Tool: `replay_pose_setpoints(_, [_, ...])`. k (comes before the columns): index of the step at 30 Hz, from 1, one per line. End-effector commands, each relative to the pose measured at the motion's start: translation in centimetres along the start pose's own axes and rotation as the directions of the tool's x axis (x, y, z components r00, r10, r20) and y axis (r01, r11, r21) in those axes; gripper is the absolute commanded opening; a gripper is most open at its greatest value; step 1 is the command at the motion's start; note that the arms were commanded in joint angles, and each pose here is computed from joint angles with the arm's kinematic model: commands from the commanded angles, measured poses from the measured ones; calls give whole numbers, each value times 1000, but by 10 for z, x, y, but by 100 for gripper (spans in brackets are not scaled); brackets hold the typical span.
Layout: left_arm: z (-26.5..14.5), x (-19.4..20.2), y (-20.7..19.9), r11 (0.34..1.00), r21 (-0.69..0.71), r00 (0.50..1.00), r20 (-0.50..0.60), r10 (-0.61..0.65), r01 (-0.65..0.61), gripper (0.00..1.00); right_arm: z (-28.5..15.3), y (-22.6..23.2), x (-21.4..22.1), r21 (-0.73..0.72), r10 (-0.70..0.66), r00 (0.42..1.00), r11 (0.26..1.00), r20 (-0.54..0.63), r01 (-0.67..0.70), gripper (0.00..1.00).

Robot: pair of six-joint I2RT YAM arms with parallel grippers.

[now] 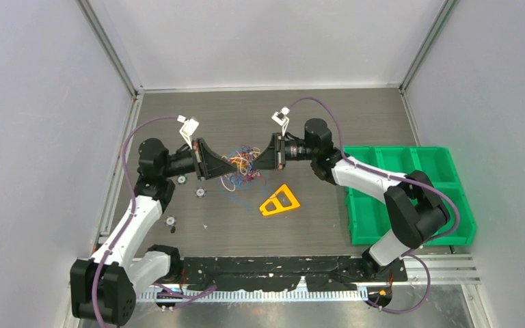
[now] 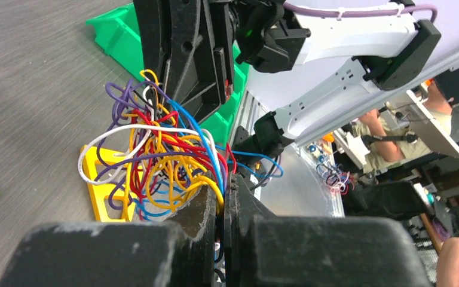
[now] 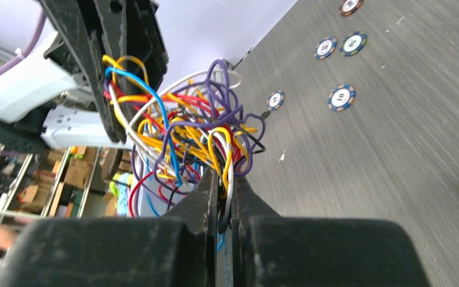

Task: Untangle the cables

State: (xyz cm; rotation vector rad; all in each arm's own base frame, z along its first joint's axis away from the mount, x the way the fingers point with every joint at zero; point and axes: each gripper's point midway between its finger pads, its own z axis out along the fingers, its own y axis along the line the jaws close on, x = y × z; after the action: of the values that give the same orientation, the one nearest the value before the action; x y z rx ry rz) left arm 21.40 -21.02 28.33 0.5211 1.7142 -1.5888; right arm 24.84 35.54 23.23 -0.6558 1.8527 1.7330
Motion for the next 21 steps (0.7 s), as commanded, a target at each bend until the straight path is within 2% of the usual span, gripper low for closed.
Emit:
replay_pose_setpoints(1, [-10,-9,-8,995,-74,997,-12,71,-71,0,-18,-34,-21,293,-191,981,937,-25,190,6])
replay_pose_setpoints(2, [-15,-6,-5,987,-124,995,-35,96,-99,0,-27,-44,-26,366,-213,976,906,-43,214,5])
replay_pose_setpoints(3, [-20,-6,-1,971,-195,990,-49,132,-140,0,-44,-69,-21,495,-224,970,834,-95,241,5])
replay_pose_setpoints(4, [-25,-4,0,960,-236,988,-67,142,-154,0,-57,-80,-27,558,-232,967,791,-104,250,5])
replay_pose_setpoints(5, [-29,-3,-2,951,-261,985,-83,152,-168,0,-75,-98,-26,646,-231,963,715,-141,266,5])
replay_pose_setpoints(8, [-37,6,-10,938,-279,976,-132,174,-205,0,-116,-126,-38,781,-222,965,573,-143,248,5])
replay_pose_setpoints(15, [-52,20,-30,920,-281,956,-190,225,-273,0,-156,-147,-49,864,-231,946,399,-228,306,6])
replay_pose_setpoints(18, [-69,16,-19,846,-387,927,-231,297,-367,0,-174,-153,-48,875,-221,941,361,-257,324,5])
replay_pose_setpoints(21, [-85,18,-3,783,-475,913,-274,302,-401,0,-188,-152,-52,880,-229,941,354,-247,317,5])
